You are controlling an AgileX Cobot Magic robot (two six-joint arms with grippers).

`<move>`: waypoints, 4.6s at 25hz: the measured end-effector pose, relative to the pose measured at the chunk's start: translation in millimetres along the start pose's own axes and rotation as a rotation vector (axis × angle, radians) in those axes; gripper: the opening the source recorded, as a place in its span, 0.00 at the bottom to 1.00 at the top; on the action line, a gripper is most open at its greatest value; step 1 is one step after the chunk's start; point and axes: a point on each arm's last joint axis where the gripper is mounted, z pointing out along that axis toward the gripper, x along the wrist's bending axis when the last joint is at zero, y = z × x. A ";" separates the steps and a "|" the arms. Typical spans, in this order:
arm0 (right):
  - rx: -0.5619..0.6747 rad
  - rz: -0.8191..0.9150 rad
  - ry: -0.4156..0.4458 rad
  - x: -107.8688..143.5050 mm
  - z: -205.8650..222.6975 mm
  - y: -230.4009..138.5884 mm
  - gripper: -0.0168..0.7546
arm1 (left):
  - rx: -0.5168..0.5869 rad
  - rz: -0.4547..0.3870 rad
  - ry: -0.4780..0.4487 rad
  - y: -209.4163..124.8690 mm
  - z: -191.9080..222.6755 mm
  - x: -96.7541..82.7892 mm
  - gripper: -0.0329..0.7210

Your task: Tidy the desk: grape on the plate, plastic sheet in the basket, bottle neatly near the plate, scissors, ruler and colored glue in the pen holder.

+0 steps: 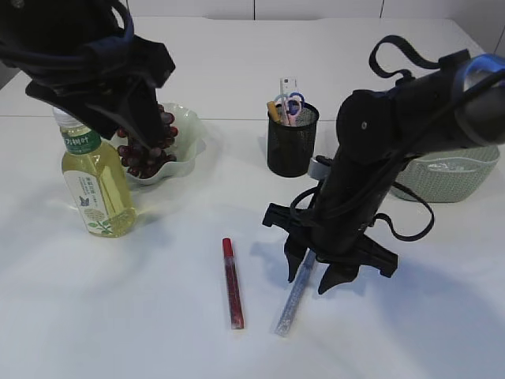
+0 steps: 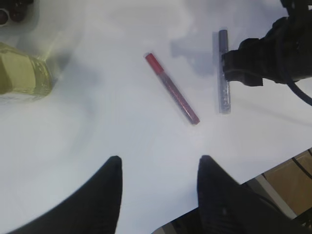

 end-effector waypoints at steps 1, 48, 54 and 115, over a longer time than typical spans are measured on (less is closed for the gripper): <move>0.004 0.002 -0.003 0.0 2.3 0.5 0.48 | -0.001 0.003 0.005 0.1 0.0 0.5 0.53; 0.108 -0.014 -0.084 7.1 27.2 9.4 0.44 | -0.016 0.057 0.074 1.7 -0.4 6.7 0.53; 0.110 -0.014 -0.084 7.0 27.8 9.4 0.38 | -0.016 0.057 0.074 1.7 -0.4 6.7 0.53; -0.764 -1.050 0.087 -22.8 -98.4 -20.5 0.14 | -0.011 0.051 0.052 1.2 -0.2 4.7 0.52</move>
